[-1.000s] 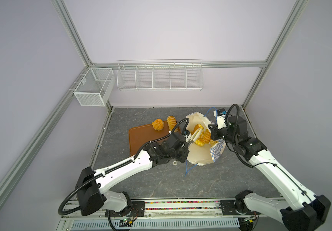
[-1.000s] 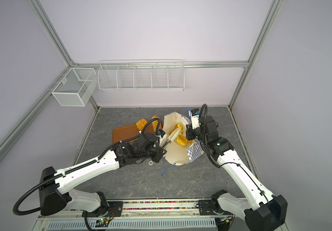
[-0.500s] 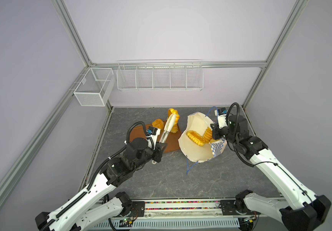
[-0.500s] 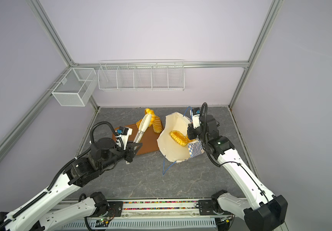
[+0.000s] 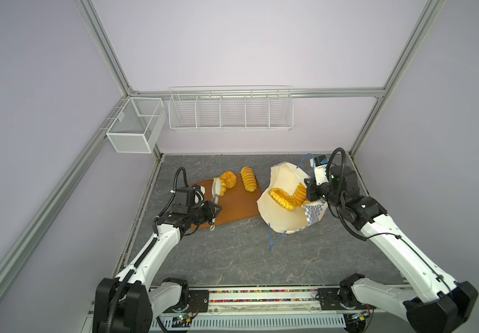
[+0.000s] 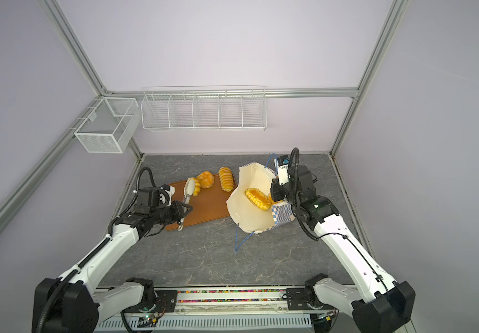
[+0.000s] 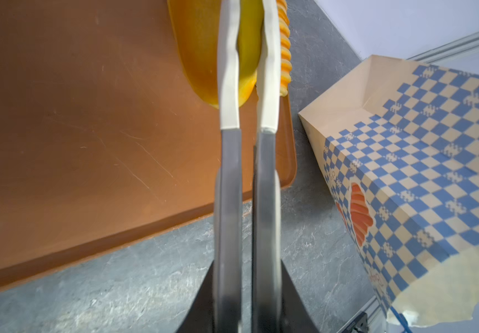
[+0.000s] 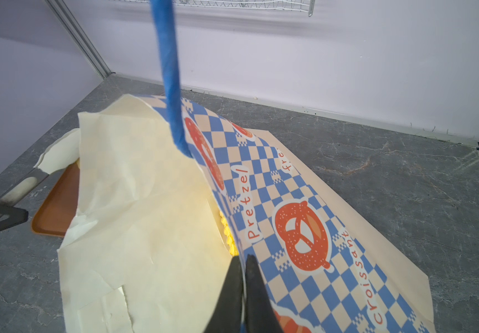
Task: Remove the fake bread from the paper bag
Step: 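Lower the bun onto the orange tray and open the left tongs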
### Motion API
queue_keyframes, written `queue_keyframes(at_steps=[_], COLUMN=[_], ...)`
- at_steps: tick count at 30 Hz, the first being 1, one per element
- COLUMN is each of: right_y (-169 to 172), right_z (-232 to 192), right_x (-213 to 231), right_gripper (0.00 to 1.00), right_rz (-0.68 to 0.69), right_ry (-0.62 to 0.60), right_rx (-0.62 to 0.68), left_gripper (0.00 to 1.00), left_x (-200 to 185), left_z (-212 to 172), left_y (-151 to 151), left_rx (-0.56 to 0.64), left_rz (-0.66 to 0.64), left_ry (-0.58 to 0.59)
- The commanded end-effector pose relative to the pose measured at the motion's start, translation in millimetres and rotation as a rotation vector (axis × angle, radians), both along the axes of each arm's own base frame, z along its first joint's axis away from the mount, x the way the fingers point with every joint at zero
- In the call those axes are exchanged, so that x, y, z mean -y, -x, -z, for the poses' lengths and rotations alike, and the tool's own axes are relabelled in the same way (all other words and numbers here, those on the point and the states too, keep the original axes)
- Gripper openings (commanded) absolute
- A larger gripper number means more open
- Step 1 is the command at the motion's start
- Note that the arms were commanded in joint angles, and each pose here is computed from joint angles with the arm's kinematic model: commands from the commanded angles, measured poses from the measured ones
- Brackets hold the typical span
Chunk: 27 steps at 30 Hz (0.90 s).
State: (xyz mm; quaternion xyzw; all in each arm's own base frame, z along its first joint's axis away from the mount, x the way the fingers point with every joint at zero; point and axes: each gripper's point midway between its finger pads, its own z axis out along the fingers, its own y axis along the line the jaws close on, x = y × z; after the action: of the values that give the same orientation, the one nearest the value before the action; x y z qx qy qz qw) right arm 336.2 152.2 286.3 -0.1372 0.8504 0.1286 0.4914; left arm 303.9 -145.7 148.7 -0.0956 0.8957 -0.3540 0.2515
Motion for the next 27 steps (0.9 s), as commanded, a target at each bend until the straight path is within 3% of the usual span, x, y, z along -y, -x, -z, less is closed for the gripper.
queue_keyframes(at_steps=[1, 14, 27], right_y=[3, 1, -2], right_z=[-5, 3, 6], right_x=[5, 5, 4], right_gripper=[0.07, 0.07, 0.07], right_rz=[0.007, 0.006, 0.007], right_ry=[0.012, 0.029, 0.03], right_rx=[0.002, -0.007, -0.013], left_gripper=[0.0, 0.0, 0.0], left_x=[9, 1, -19], left_z=[-31, -12, 47], left_y=[-33, -91, -87], left_rx=[0.096, 0.049, -0.056], left_rz=[0.006, -0.042, -0.108], left_ry=[0.138, 0.451, 0.407])
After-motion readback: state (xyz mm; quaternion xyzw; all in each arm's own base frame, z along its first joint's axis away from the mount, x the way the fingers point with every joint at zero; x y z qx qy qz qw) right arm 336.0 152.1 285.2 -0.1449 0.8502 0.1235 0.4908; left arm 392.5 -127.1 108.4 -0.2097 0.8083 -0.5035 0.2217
